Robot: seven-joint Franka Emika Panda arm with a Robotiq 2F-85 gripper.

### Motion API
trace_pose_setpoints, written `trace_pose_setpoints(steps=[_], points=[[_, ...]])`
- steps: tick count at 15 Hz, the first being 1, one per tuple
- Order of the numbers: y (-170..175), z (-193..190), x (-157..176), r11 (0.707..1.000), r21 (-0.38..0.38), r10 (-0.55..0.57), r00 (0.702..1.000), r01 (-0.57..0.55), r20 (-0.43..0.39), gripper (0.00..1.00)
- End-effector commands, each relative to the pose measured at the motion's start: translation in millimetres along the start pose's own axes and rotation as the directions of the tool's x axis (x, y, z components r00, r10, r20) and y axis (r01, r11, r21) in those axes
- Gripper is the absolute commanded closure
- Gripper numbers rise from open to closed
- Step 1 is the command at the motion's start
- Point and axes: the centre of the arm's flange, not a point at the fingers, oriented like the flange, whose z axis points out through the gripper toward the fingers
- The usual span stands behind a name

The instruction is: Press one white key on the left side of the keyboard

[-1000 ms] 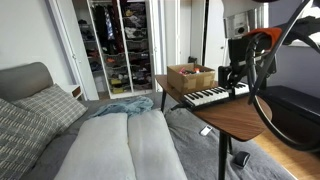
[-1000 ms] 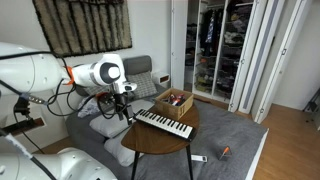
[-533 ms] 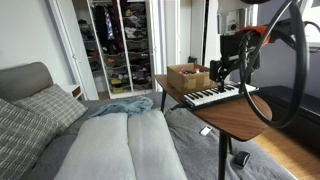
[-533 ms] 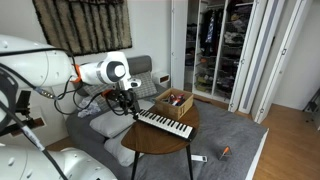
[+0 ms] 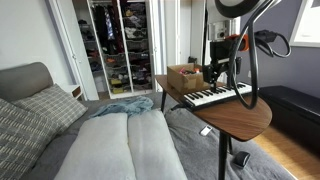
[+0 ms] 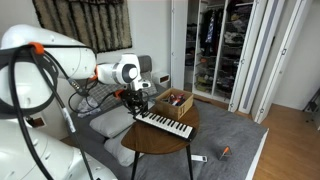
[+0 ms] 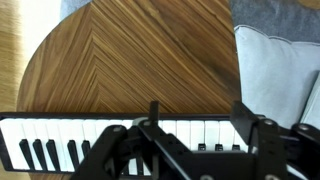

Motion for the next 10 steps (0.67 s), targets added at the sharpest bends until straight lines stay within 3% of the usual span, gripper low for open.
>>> trace_pose_setpoints(steps=[1, 7, 10], points=[[-8.4, 7.2, 19.8, 0.998, 0.003, -0.059, 0.998, 0.059, -0.027, 0.56], [-16.5, 27.1, 31.0, 0.997, 0.023, -0.076, 0.996, 0.077, -0.055, 0.97], [-18.7, 34.9, 37.6, 0.997, 0.019, -0.073, 0.995, 0.074, -0.072, 1.00]])
